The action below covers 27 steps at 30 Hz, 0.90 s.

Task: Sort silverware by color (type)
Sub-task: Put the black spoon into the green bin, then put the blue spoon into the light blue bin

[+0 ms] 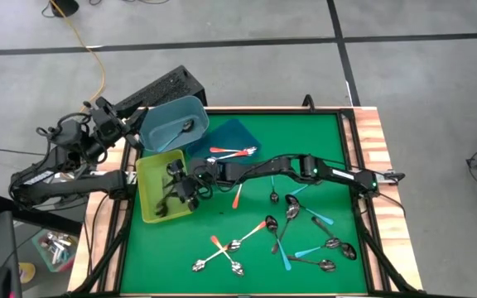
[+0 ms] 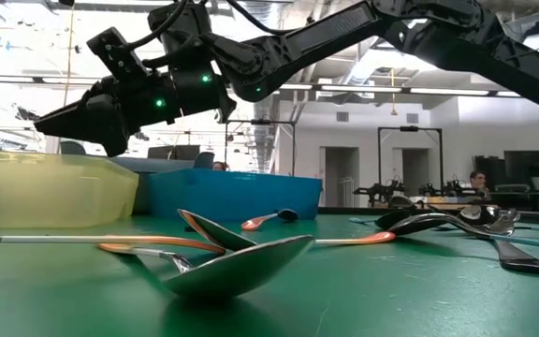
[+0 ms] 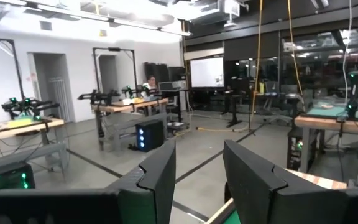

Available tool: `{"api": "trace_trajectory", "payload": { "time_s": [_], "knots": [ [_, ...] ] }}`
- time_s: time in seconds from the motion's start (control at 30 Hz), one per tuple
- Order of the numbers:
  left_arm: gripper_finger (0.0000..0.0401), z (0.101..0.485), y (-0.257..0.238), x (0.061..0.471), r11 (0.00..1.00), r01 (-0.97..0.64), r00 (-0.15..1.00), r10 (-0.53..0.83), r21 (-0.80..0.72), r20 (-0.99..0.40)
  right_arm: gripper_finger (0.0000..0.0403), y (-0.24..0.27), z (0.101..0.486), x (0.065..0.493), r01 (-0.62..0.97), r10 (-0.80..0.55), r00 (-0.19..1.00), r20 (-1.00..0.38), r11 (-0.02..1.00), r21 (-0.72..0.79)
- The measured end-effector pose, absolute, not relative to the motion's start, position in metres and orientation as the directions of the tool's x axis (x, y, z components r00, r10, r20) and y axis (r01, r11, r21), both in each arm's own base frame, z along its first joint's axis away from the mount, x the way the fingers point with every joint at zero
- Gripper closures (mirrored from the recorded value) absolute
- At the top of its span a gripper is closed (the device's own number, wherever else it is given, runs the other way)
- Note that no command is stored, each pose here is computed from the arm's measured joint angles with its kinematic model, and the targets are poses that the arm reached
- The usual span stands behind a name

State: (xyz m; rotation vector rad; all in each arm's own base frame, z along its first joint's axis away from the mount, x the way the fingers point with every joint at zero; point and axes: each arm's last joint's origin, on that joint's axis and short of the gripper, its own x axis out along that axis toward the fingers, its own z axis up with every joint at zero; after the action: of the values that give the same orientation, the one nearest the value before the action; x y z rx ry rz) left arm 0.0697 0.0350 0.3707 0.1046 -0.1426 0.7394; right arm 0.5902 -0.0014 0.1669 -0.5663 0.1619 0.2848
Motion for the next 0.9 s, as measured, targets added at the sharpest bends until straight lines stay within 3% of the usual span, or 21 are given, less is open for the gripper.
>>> {"api": "trace_trajectory", "payload": {
  "time_s": [0.2,0.43,0.7,0.9],
  "knots": [
    [0.0279,0.366,0.035,0.07,0.729,-0.682,0.729,0.674,0.053,0.122,0.0187,-0.002,0.185,0.588,-0.26,0.18,0.963,-0.202,0.825,-0.503],
    [0.0279,0.361,0.036,0.071,0.732,-0.68,0.733,0.677,0.035,0.067,0.0179,-0.021,0.284,0.56,-0.138,0.082,0.988,-0.129,0.841,-0.523],
    [0.0279,0.351,0.04,0.083,0.719,-0.691,0.719,0.694,0.07,-0.04,0.0185,-0.098,0.341,0.508,-0.075,-0.09,0.951,-0.297,0.862,-0.502],
    [0.0279,0.344,0.045,0.099,0.729,-0.677,0.721,0.684,0.098,-0.114,0.0185,-0.171,0.33,0.471,-0.066,-0.16,0.848,-0.505,0.914,-0.4]
  ]
}}
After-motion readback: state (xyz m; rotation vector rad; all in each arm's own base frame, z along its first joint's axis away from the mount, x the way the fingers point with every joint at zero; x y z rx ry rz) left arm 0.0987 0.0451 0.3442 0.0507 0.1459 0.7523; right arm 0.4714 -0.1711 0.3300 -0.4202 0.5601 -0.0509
